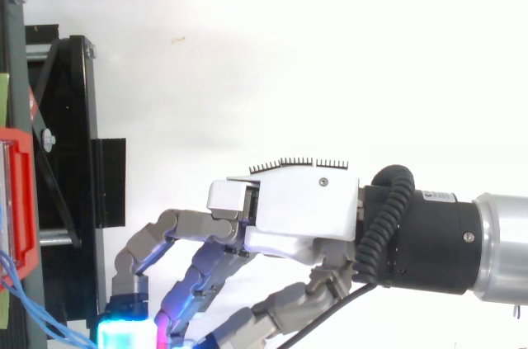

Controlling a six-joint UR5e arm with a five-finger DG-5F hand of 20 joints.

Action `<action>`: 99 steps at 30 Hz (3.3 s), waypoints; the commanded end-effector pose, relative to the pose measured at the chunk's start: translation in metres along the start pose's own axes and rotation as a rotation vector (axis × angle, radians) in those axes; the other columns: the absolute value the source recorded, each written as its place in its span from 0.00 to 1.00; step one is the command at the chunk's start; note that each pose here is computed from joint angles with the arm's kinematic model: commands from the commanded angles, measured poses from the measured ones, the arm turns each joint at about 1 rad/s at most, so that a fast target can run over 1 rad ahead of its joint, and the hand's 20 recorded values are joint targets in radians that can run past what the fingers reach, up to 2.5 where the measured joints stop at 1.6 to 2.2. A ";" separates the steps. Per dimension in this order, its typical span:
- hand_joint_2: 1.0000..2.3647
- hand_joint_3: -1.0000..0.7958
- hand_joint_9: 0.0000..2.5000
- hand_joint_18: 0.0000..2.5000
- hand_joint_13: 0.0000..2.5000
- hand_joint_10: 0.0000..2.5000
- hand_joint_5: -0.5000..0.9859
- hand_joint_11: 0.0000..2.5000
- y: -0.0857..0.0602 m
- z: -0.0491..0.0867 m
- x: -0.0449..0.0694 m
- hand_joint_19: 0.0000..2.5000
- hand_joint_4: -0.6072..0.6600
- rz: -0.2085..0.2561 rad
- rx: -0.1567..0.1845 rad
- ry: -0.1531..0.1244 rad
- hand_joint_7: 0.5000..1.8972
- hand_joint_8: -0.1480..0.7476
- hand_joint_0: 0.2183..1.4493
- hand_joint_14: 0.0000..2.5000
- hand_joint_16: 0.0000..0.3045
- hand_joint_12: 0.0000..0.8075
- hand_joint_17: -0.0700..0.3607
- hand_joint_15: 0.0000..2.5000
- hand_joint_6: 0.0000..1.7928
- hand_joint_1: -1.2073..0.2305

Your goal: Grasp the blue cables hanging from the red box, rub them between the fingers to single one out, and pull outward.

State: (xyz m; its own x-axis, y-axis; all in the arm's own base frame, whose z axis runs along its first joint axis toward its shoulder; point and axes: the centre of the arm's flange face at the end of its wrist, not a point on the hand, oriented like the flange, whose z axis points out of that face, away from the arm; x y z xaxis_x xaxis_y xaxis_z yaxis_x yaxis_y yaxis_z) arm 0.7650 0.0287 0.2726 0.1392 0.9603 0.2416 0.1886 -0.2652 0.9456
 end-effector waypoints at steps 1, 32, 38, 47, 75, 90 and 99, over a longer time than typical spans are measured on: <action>0.00 0.28 0.42 0.26 0.32 0.01 0.25 0.24 0.000 0.000 0.000 0.19 0.43 0.000 0.000 0.000 0.27 0.44 0.25 0.01 0.19 0.48 0.46 0.19 0.50 0.37; 0.00 0.32 0.40 0.23 0.30 0.01 0.24 0.25 0.024 -0.025 -0.014 0.22 0.46 -0.028 0.077 -0.045 0.27 0.47 0.25 0.01 0.19 0.48 0.46 0.20 0.49 0.36; 0.01 0.41 0.42 0.26 0.32 0.01 0.25 0.25 0.026 -0.026 -0.016 0.20 0.48 -0.029 0.077 -0.048 0.26 0.51 0.29 0.01 0.20 0.51 0.49 0.20 0.50 0.34; 0.00 0.48 0.40 0.28 0.32 0.00 0.25 0.25 0.030 -0.027 -0.017 0.19 0.44 -0.028 0.073 -0.047 0.32 0.51 0.34 0.01 0.22 0.52 0.51 0.20 0.51 0.24; 0.00 0.28 0.38 0.26 0.31 0.01 0.23 0.25 0.034 -0.029 -0.019 0.19 0.45 -0.027 0.076 -0.051 0.23 0.46 0.23 0.01 0.19 0.48 0.46 0.20 0.51 0.29; 0.01 0.38 0.39 0.28 0.33 0.01 0.23 0.26 0.034 -0.030 -0.020 0.17 0.37 -0.027 0.078 -0.053 0.31 0.44 0.42 0.01 0.17 0.46 0.44 0.19 0.53 0.23; 0.00 0.28 0.37 0.27 0.32 0.00 0.21 0.25 0.034 -0.030 -0.020 0.15 0.32 -0.027 0.078 -0.052 0.34 0.43 0.50 0.01 0.18 0.46 0.44 0.18 0.54 0.21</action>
State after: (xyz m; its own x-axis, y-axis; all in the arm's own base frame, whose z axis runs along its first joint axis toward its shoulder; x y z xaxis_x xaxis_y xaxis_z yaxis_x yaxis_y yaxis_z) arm 0.7400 0.0028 0.3065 0.1832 0.9619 0.2029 0.2671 -0.2473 0.9314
